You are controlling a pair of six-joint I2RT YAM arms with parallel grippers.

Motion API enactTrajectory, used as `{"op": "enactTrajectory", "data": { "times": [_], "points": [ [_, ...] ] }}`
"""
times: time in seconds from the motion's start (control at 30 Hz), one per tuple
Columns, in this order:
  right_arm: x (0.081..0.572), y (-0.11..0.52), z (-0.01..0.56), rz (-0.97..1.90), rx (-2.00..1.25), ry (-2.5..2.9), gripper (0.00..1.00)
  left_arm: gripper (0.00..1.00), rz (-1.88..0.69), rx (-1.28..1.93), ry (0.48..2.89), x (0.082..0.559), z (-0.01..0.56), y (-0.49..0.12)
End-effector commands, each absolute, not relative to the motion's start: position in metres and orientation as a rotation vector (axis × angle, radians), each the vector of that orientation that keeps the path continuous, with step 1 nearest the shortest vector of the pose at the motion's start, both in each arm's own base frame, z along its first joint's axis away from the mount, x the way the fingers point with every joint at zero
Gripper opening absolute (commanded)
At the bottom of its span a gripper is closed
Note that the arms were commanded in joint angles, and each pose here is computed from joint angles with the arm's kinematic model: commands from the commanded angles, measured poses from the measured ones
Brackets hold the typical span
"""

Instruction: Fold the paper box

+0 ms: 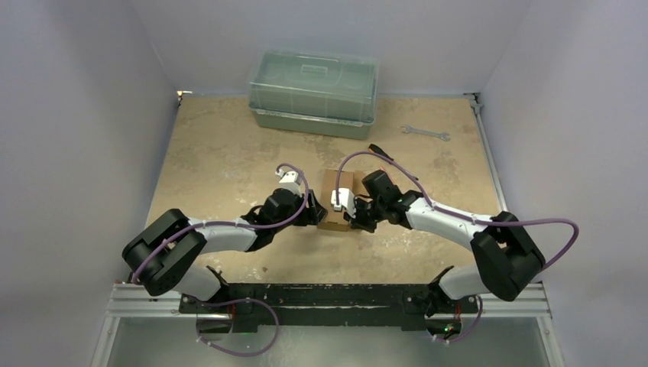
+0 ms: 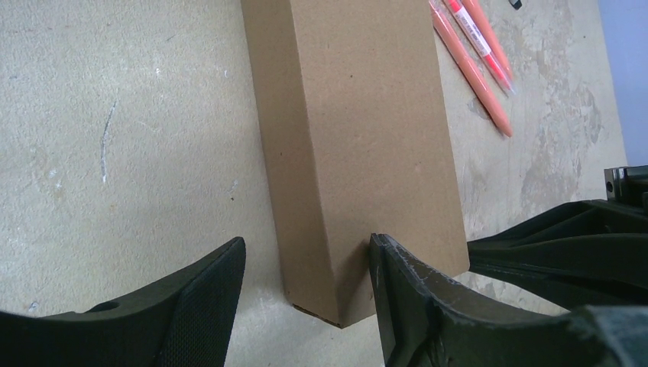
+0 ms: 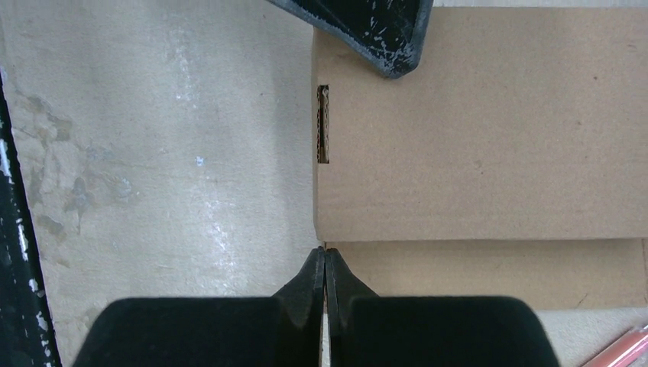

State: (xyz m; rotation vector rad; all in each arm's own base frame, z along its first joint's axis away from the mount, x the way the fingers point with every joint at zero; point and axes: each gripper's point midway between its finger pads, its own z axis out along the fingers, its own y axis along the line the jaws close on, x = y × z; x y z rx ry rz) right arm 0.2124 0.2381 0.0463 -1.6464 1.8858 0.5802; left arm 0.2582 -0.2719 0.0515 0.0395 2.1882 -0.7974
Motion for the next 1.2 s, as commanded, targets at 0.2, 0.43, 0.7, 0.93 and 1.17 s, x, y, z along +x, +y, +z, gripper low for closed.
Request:
{"op": "enactTrajectory", "data": {
  "times": [0.2,0.43,0.7,0.93,1.17],
  "points": [
    [0.218,0.253,0.075,0.605,-1.61,1.762,0.21,0.59,-0.719,0.068,2.295,0.245,0.025,-0.261],
    [0.212,0.243,0.091,0.606,-1.677,1.683,0.33,0.59,-0.712,0.072,2.294,0.245,0.026,-0.259],
    [0.211,0.205,0.062,0.504,-1.859,1.749,0.22,0.59,-0.714,0.076,2.29,0.245,0.028,-0.26],
    [0.209,0.208,0.051,0.537,-1.851,1.764,0.34,0.59,-0.716,0.076,2.292,0.243,0.027,-0.258],
    [0.213,0.216,0.049,0.555,-1.793,1.783,0.35,0.59,-0.726,0.079,2.288,0.244,0.028,-0.261]
  ]
}}
